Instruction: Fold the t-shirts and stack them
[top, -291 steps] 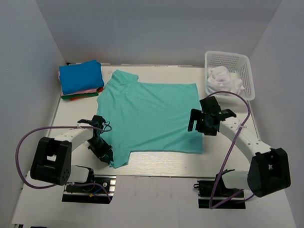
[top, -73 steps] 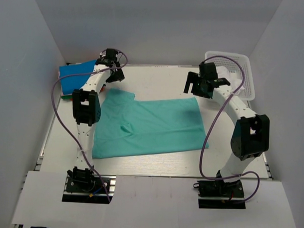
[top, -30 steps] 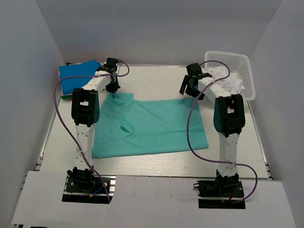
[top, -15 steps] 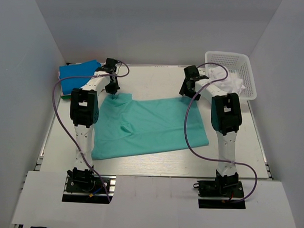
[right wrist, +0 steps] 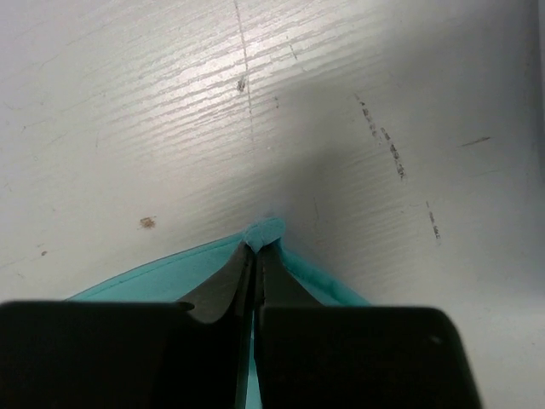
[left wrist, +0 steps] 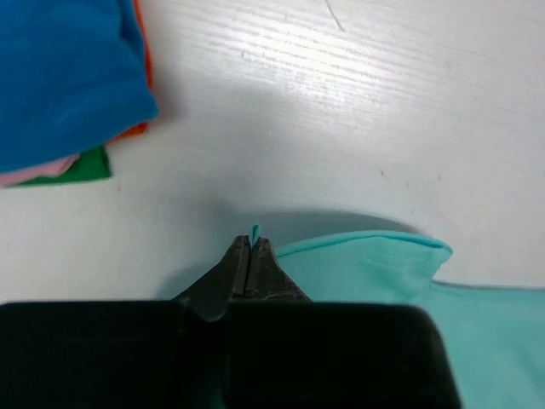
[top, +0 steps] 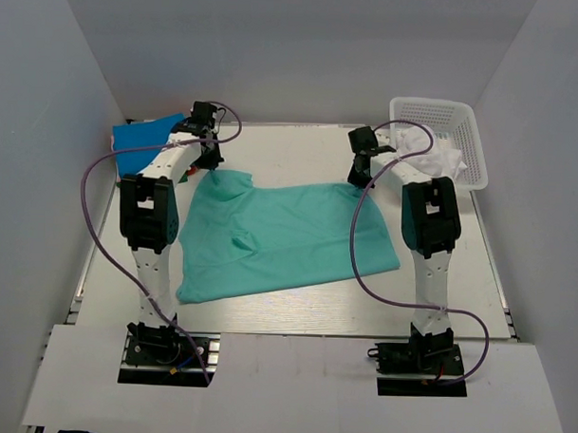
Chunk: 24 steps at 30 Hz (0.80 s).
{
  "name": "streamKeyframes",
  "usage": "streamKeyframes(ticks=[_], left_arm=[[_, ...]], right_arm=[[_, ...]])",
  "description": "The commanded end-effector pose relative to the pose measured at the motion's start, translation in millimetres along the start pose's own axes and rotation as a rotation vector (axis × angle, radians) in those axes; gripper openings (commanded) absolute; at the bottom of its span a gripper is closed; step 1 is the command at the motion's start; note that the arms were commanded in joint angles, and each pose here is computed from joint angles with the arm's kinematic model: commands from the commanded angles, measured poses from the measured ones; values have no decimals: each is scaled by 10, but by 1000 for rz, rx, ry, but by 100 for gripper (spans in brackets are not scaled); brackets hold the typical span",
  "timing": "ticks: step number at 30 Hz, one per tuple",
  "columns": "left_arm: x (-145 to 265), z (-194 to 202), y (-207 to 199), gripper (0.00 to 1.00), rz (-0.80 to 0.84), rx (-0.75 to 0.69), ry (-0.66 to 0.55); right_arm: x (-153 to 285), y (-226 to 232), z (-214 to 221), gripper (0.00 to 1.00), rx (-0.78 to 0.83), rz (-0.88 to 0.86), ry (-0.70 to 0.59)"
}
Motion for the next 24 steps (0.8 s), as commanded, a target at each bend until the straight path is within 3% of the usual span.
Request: streamKeyframes(ticks=[1, 10, 24], left_arm=[[597, -224, -22, 0, 84, 26, -139], [909, 99, 169, 0, 89, 78, -125], [1451, 780, 661, 0, 118, 214, -171]], right_arm=[[285, -51, -61, 0, 38, 15, -62], [723, -78, -39, 0, 86, -105, -211], [1099, -304, 225, 0, 117, -136, -268]])
Point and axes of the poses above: each gripper's point midway between its finger pads, its own x axis back along the fingers, its own y axis along the line the jaws close on, z = x × y, the point moved 10 cm from there along x, back along the fingers, and after that the axes turned 15 degrees about x, right-handed, at the moved point
